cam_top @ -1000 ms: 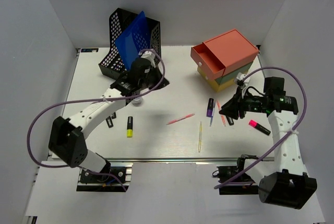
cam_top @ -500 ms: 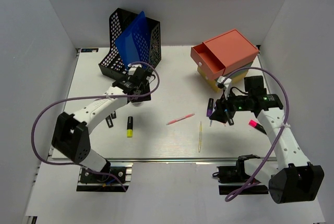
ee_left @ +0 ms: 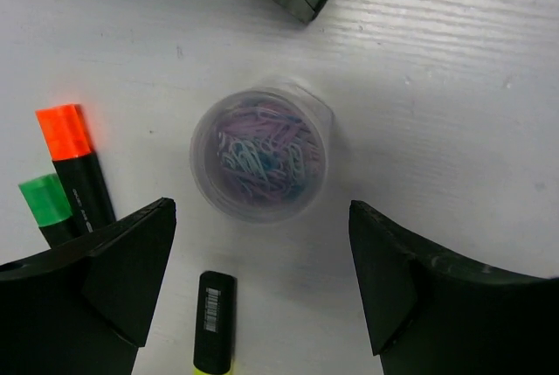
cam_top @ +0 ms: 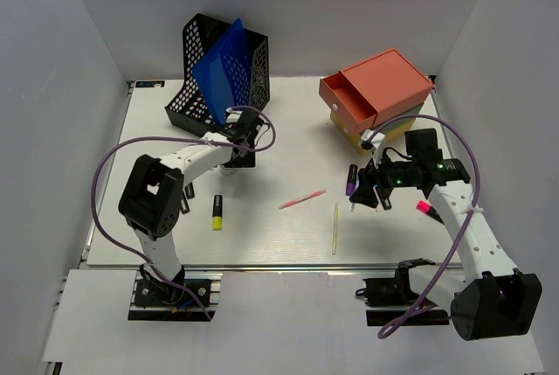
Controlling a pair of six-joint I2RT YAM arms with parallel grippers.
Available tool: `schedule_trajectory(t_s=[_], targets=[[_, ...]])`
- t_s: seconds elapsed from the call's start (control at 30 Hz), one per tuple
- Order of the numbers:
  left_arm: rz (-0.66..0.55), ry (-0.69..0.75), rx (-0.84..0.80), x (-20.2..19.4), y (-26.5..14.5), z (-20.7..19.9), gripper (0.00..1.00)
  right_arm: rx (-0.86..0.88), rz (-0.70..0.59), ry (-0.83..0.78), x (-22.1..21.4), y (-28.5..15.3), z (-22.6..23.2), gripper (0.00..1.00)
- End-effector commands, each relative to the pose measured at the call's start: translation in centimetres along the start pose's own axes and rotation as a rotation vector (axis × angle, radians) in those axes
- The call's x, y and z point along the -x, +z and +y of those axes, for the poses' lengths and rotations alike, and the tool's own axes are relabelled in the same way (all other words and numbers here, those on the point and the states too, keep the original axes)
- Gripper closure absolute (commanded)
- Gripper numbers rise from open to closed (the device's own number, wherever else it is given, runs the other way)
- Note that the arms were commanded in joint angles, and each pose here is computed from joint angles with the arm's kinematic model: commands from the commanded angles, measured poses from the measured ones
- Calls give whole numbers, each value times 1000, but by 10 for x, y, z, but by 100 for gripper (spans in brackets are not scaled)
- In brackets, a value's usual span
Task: Organize the desk
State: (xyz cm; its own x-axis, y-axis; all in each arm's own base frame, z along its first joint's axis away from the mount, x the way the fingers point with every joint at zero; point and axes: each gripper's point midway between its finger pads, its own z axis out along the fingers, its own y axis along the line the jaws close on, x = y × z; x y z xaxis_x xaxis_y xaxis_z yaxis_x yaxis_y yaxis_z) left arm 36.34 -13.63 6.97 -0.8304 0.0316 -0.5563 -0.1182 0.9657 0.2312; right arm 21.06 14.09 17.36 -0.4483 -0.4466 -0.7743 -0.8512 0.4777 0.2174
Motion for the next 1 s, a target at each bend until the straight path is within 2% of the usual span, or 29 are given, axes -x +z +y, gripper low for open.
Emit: schedule_trajectory(t_s=[0.0, 0.23, 0.47, 0.57, 0.63, 0.67, 0.8, 0.87, 0.9, 0.97], targets=[[-51, -38, -22, 23, 3, 0, 10, -15, -12, -21, 5, -1, -3, 29], [-12, -56, -45, 21, 23, 6, 13, -24, -9, -25, 8, -3, -5, 29], [-18, -60, -111, 20, 22, -5, 30, -20, -11, -19, 11, -2, -7, 29], [5, -53, -128, 11, 25, -8, 40, -18, -10, -21, 12, -2, -7, 29], [14, -48, -142, 6, 24, -8, 55, -23, -11, -24, 13, -2, -8, 29], [17, -46, -157, 4, 23, -10, 68, -22, -10, -30, 13, -2, -8, 29], [9, 10, -239, 3, 7, -21, 90, -29, -13, -35, 15, -5, -9, 31], [-29, 18, -318, 10, -13, -28, 95, -29, -15, -36, 16, -6, -8, 33], [-24, 29, -407, 8, -24, -39, 96, -32, -18, -39, 17, -6, -8, 39], [-100, 22, -516, 19, -50, -48, 100, -36, -22, -30, 18, -7, -9, 48]])
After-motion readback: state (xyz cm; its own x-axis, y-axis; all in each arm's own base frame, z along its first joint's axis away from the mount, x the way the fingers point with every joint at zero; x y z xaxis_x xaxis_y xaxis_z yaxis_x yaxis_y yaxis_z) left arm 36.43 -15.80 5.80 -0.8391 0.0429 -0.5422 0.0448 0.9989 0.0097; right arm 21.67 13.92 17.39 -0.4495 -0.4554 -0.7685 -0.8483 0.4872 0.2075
